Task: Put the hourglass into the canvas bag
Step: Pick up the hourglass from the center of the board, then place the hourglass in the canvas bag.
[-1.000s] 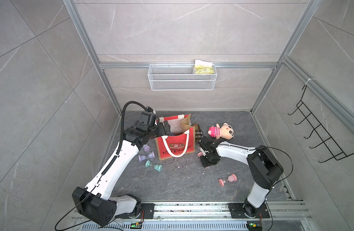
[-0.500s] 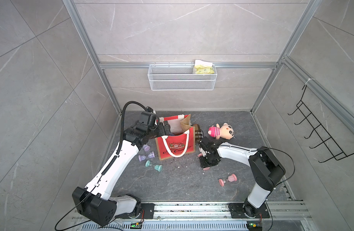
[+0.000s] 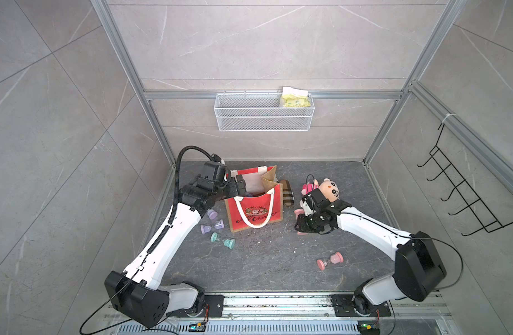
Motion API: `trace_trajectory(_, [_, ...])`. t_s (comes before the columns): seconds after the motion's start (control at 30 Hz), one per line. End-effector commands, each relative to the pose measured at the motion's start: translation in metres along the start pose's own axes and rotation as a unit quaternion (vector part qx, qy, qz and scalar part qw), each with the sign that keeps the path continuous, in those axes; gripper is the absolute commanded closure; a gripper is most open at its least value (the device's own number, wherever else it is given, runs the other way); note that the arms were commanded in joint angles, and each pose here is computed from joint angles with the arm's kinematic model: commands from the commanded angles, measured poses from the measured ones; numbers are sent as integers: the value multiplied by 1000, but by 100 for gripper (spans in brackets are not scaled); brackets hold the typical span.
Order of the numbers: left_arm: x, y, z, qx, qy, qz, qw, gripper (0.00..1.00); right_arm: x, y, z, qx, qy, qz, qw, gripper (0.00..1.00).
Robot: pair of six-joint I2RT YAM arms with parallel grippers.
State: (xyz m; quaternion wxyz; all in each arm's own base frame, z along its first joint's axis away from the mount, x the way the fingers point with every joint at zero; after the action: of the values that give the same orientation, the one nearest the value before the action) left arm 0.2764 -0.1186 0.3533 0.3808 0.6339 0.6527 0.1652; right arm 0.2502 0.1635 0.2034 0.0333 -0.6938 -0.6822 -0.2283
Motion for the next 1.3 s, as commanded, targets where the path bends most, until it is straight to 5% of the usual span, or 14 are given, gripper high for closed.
trace_trajectory(0.0, [2, 17, -3, -21, 4, 10, 1000, 0, 15, 11, -48, -60, 23, 5, 998, 100])
trace_trajectory(0.27, [15, 33, 26, -6, 15, -12, 1000, 9, 74, 38, -110, -151, 69, -52, 985, 100])
trace_trajectory(0.5, [20, 37, 60, 8, 20, -34, 999, 23, 140, 64, -115, -186, 129, -106, 968, 100])
trace_trajectory(0.87, [24, 29, 82, 14, 11, -46, 999, 60, 215, 95, -67, -187, 127, -157, 961, 100])
trace_trajectory(1.27, [22, 28, 73, 3, -6, -45, 999, 91, 217, 109, 10, -124, 9, -155, 980, 100])
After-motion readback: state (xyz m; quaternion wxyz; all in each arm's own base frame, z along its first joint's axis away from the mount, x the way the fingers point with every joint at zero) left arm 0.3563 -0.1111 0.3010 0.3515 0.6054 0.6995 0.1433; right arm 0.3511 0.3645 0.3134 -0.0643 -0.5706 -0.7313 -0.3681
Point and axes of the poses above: each gripper's point midway between its finger pads, its own z axis out along the fingers, its own x axis along the line the jaws close on, y = z × x, the point moved 10 cm from there along -z, back along the fingers, and after that the axes turned 6 degrees about z, right-handed, at the moved point
